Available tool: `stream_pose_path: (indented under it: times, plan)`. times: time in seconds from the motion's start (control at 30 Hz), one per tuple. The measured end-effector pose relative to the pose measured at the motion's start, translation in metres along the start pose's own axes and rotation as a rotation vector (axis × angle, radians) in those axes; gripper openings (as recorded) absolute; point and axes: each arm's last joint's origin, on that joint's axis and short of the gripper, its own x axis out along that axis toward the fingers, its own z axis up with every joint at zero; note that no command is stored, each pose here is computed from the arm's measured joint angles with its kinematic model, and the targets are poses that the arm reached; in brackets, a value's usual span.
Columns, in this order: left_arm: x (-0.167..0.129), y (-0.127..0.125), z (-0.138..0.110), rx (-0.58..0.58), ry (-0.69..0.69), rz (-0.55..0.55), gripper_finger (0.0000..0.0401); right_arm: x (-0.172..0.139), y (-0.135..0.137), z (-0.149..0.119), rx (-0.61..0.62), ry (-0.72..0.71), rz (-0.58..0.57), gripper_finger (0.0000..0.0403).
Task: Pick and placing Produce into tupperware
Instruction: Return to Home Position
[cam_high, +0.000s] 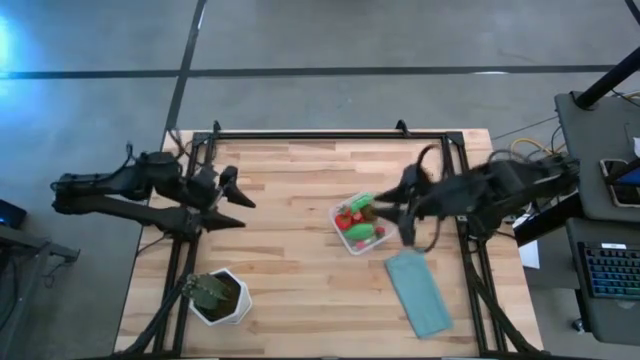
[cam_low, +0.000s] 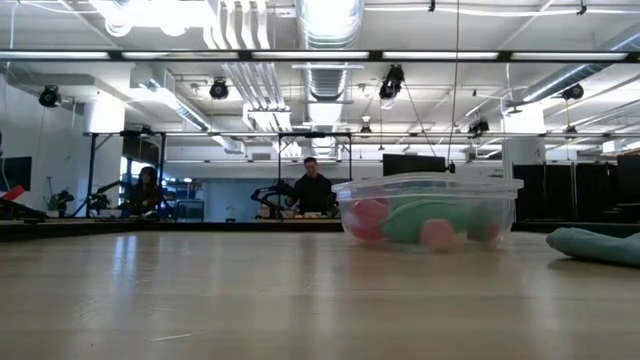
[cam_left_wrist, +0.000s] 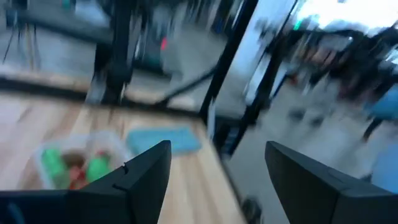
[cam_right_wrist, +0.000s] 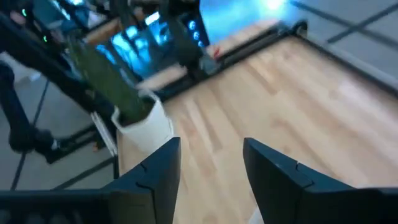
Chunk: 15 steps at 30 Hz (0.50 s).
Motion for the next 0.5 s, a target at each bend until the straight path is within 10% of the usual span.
stream_pose_path:
  times: [0.17, 0.5]
  plan:
    - [-0.007, 0.008, -0.04, 0.001, -0.155, -0.114, 0.0246, 0.022, -0.013, -0.045, -0.018, 0.039, 0.103, 0.0167]
    - [-0.085, -0.009, -0.057, 0.199, -0.417, -0.119, 0.0246, -0.071, -0.095, -0.077, -0.019, -0.317, 0.271, 0.0164]
